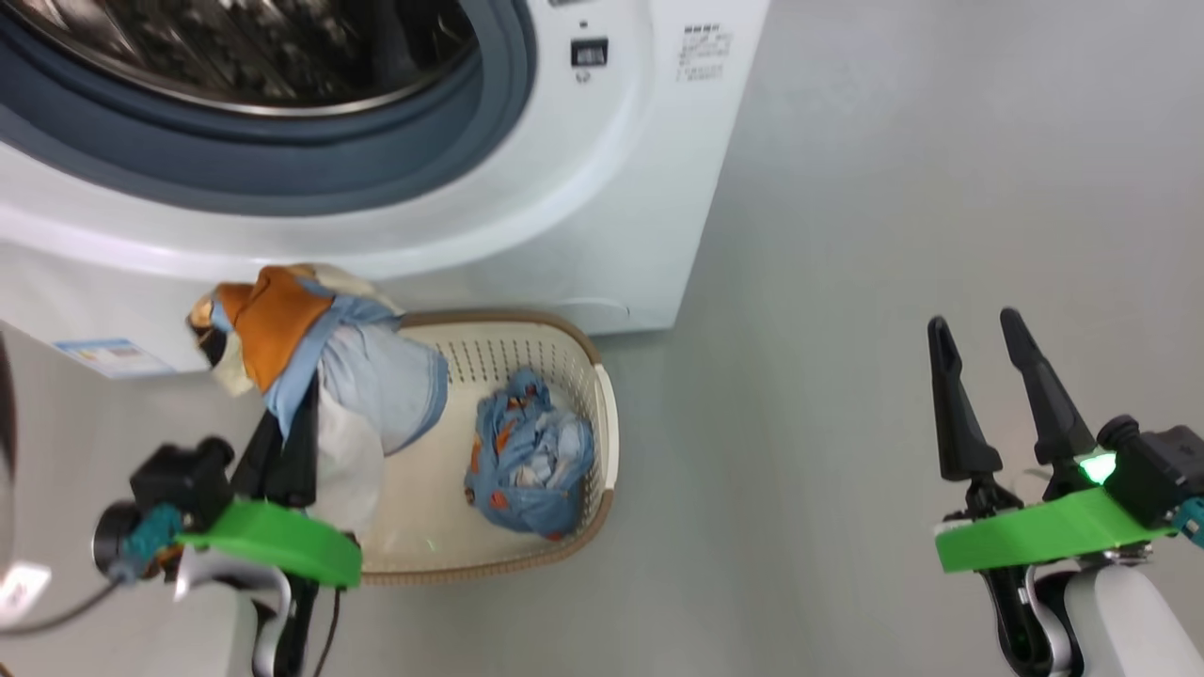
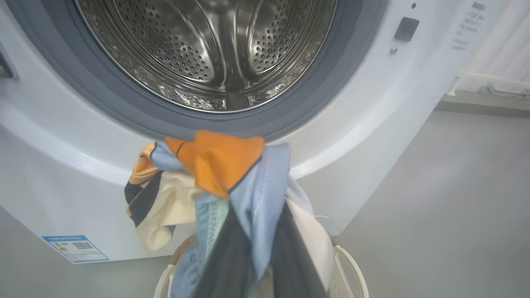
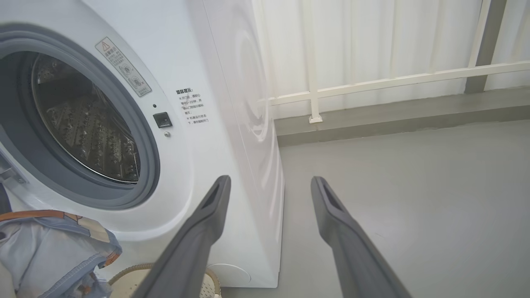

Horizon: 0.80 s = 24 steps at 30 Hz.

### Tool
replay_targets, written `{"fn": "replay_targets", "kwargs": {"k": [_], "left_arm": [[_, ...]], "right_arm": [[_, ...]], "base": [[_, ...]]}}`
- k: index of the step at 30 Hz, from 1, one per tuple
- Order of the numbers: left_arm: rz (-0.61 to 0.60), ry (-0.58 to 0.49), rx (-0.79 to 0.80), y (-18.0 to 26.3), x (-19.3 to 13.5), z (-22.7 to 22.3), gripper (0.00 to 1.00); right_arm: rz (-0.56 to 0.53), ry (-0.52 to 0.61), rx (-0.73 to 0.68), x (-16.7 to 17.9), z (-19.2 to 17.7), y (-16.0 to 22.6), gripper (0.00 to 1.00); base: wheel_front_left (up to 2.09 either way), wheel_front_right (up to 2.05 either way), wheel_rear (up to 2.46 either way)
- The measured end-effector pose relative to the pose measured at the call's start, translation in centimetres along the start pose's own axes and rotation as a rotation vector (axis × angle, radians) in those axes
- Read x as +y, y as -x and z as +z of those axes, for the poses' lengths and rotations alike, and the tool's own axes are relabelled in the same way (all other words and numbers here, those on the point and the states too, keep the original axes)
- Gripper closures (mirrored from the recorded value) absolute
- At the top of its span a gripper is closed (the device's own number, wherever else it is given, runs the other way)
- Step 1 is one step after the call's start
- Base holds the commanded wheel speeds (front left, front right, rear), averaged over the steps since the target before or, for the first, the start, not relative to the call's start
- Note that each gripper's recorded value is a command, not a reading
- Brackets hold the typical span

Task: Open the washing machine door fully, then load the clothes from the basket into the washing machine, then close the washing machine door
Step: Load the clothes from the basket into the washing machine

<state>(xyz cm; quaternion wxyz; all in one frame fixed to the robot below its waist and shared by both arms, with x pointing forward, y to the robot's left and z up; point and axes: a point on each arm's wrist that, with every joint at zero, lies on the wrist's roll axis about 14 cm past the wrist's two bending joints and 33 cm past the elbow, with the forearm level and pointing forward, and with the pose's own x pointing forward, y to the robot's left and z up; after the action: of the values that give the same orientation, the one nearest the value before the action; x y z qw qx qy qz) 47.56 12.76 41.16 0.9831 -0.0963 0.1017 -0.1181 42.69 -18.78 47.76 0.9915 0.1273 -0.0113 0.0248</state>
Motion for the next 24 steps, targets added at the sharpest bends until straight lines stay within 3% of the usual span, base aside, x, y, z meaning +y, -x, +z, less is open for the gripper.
{"fn": "replay_targets", "kwargs": {"k": [15,24], "left_arm": [[0.05,-0.021,-0.168,6.2,-0.6,4.4,1.0],[0.066,-0.004,-0.192,6.5,-0.5,4.7,1.0]], "right_arm": [[0.011,0.003,-0.035,0.3,1.9,2.2,0.0],[-0.001,-0.001,-0.003,-0.1,0.7,2.4,0.0]], "base": [[0.0,0.0,0.0],[0.0,0.0,0.0]]}}
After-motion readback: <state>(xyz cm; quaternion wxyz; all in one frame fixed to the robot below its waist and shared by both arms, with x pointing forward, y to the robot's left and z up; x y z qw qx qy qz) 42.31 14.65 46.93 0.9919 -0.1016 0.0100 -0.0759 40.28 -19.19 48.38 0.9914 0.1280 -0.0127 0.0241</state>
